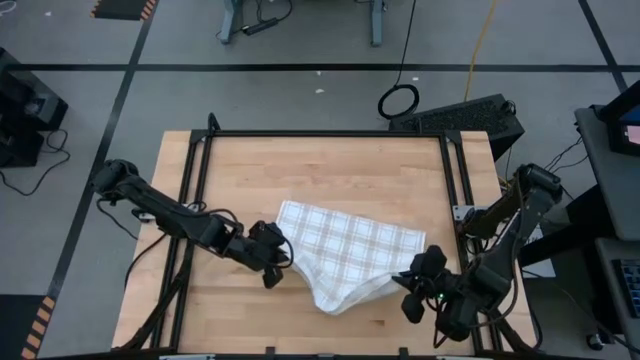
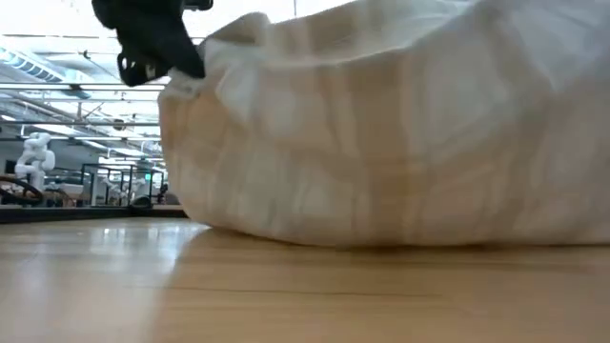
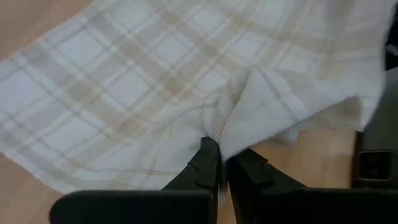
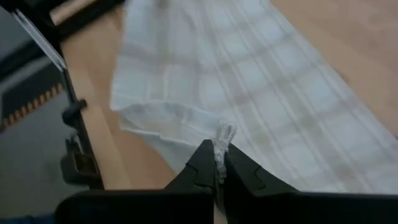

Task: Roll towel
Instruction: Roll the white kitchen towel

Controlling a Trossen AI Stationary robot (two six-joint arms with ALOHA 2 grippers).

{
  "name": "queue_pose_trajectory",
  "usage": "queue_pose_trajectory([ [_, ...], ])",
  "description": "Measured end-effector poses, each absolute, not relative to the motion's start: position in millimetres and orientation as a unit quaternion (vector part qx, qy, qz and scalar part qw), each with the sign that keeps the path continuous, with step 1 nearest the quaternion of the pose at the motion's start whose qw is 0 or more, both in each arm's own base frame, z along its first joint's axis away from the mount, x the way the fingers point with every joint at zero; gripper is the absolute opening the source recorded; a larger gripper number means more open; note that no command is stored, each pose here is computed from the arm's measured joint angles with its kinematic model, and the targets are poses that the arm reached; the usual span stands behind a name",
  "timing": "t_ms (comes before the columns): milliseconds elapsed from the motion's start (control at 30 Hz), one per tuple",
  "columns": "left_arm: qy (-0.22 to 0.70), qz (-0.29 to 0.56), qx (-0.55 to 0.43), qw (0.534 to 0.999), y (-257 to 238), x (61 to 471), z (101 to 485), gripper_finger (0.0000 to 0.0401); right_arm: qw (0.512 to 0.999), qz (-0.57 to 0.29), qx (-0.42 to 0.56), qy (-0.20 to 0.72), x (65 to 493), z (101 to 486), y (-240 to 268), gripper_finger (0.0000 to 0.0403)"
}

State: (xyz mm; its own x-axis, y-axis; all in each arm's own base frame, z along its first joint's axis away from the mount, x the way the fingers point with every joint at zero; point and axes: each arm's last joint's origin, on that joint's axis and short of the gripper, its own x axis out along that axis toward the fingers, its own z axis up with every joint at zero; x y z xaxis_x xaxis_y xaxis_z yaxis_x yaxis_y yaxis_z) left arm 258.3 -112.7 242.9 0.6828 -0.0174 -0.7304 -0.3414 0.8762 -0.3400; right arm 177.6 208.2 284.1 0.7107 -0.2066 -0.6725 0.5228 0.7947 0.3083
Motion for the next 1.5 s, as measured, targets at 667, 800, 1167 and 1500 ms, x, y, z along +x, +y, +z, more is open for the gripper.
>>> queue_pose_trajectory([
  [667,0.502,0.065,-0.306,0.806,-142.9,231.5,246.2,0.0022,0.869,-0.129,0.255,0.404,148.8,208.9,214.2,0.0000],
  [800,0.513,0.051,-0.320,0.795,-155.2,224.0,246.4,0.0022,0.866,-0.072,0.304,0.390,146.7,208.3,226.4,0.0000],
  [1167,0.575,0.097,-0.281,0.763,-148.4,209.6,238.3,0.0022,0.867,-0.083,0.308,0.383,139.8,219.9,215.6,0.0000],
  [1500,0.562,0.094,-0.264,0.778,-135.2,221.3,237.7,0.0022,0.848,-0.162,0.338,0.374,134.7,194.3,198.1,0.0000],
])
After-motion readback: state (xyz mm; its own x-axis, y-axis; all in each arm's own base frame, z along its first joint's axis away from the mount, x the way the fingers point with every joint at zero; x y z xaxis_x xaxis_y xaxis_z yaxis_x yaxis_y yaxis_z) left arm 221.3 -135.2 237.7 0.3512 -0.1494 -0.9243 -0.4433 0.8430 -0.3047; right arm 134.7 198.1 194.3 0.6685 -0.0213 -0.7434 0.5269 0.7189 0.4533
